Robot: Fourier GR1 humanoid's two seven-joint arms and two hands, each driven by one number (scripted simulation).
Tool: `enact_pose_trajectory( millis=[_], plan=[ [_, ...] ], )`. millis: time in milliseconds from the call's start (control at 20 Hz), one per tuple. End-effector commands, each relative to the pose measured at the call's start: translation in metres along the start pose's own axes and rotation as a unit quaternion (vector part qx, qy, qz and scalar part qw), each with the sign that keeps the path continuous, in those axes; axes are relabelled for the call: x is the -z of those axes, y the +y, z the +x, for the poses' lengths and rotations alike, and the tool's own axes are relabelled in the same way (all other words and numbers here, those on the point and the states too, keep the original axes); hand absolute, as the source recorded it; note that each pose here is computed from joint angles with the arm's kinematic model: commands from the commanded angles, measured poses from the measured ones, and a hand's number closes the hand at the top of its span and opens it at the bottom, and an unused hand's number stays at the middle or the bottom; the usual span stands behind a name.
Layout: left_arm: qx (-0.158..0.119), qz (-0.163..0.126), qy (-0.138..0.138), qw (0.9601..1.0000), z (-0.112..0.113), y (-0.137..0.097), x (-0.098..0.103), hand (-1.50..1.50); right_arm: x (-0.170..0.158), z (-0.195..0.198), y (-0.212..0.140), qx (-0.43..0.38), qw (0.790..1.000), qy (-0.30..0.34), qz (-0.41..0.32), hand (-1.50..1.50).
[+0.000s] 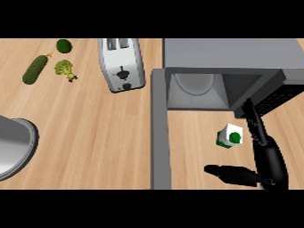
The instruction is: Pick up the milk, place it into the microwave and close the microwave
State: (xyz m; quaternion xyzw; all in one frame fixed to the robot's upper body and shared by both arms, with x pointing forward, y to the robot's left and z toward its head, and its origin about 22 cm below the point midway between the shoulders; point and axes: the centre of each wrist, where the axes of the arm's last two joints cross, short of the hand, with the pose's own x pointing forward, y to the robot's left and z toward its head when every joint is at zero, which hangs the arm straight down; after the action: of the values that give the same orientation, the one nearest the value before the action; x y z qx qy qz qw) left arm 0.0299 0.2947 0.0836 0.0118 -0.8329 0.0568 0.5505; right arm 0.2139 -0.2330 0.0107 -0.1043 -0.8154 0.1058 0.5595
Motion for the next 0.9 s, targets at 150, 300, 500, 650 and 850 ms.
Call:
enact_pose_trajectory(
  millis=[150, 300, 500, 650, 850],
  plan=[
    [-0.009, 0.004, -0.006, 0.9999, 0.003, -0.002, -0.007, -1.50, 0.005, -0.036, -0.005, -0.029, 0.999, 0.025, -0.032, -1.50],
    [0.000, 0.002, -0.009, 1.0000, 0.008, 0.007, -0.005, -1.50, 0.024, -0.062, -0.022, -0.033, 0.999, 0.030, -0.030, -1.50],
    [0.002, 0.002, -0.007, 1.0000, 0.011, 0.023, -0.023, -1.50, 0.012, -0.087, -0.035, -0.045, 0.998, 0.035, -0.024, -1.50],
    [0.003, 0.004, -0.014, 0.9999, 0.000, 0.010, -0.012, -1.50, 0.005, -0.093, -0.019, -0.014, 0.999, 0.047, 0.003, -1.50],
    [-0.007, -0.001, -0.013, 0.9999, 0.014, 0.011, -0.013, -1.50, -0.004, -0.110, -0.020, -0.014, 0.998, 0.053, 0.031, -1.50]
  ],
)
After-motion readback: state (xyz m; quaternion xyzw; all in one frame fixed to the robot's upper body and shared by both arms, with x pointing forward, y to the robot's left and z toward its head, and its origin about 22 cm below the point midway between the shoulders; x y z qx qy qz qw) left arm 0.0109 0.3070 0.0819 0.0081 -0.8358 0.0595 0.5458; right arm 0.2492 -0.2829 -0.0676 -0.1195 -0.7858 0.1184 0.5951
